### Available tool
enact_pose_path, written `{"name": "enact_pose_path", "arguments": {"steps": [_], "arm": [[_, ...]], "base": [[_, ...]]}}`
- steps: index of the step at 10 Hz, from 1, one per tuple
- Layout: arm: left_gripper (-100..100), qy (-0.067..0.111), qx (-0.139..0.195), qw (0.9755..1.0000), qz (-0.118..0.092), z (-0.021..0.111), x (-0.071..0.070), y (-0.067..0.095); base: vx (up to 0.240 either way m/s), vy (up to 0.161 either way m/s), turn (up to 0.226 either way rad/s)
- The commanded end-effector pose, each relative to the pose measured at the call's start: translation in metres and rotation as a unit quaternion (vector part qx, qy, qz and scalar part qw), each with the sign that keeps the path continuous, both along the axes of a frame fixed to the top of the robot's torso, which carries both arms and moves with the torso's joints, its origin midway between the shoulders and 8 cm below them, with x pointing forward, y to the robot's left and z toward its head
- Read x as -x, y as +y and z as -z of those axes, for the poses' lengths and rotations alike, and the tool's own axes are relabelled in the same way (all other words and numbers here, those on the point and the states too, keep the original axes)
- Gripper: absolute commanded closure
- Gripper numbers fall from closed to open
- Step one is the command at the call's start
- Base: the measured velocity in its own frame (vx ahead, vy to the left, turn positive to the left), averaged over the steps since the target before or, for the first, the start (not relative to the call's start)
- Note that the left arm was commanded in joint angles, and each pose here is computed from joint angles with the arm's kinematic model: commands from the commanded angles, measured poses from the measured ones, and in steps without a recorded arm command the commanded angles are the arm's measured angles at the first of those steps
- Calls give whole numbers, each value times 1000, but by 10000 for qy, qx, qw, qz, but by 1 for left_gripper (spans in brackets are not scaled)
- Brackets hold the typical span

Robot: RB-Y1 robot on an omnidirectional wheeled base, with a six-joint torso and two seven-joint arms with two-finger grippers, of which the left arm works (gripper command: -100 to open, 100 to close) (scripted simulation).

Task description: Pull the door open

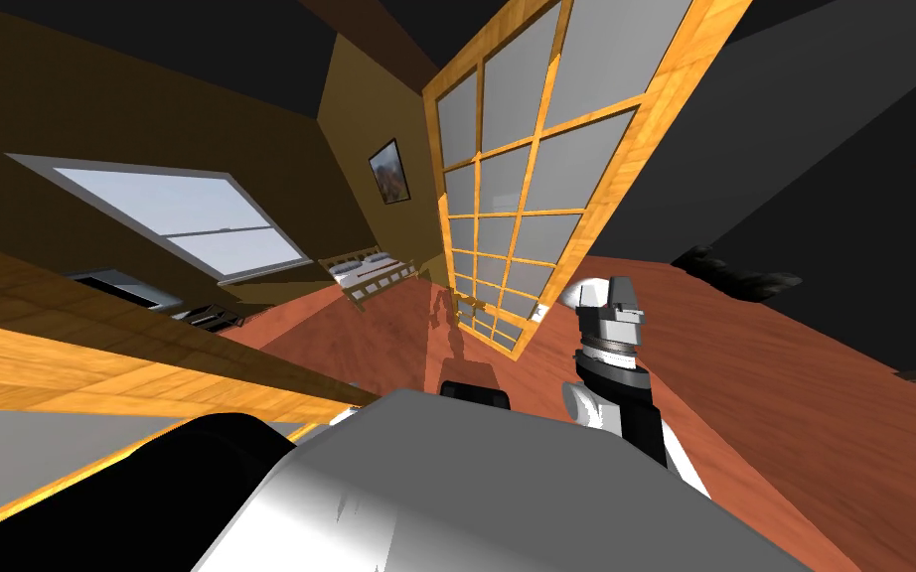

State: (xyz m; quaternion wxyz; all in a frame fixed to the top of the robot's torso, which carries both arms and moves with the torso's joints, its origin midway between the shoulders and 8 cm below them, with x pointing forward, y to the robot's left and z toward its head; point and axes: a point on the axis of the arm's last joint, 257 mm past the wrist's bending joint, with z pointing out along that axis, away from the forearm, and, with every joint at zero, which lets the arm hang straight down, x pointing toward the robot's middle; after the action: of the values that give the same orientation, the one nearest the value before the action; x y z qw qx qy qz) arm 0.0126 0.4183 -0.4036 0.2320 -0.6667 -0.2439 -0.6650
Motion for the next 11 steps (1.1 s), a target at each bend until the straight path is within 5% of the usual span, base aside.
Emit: {"name": "enact_pose_path", "arguments": {"steps": [1, 2, 7, 8, 11], "arm": [[100, 0, 0, 10000, 0, 0, 0, 0], [-100, 7, -22, 10000, -6, -1, 2, 10], [-100, 16, -79, 10000, -17, -5, 5, 33], [-100, 16, -72, 10000, -14, -5, 6, 29], [-100, 23, -70, 9999, 77, -3, -9, 50]], "base": [[0, 0, 0], [15, -127, 129], [-77, -166, 104], [-80, -51, 23], [54, 27, 49]]}}
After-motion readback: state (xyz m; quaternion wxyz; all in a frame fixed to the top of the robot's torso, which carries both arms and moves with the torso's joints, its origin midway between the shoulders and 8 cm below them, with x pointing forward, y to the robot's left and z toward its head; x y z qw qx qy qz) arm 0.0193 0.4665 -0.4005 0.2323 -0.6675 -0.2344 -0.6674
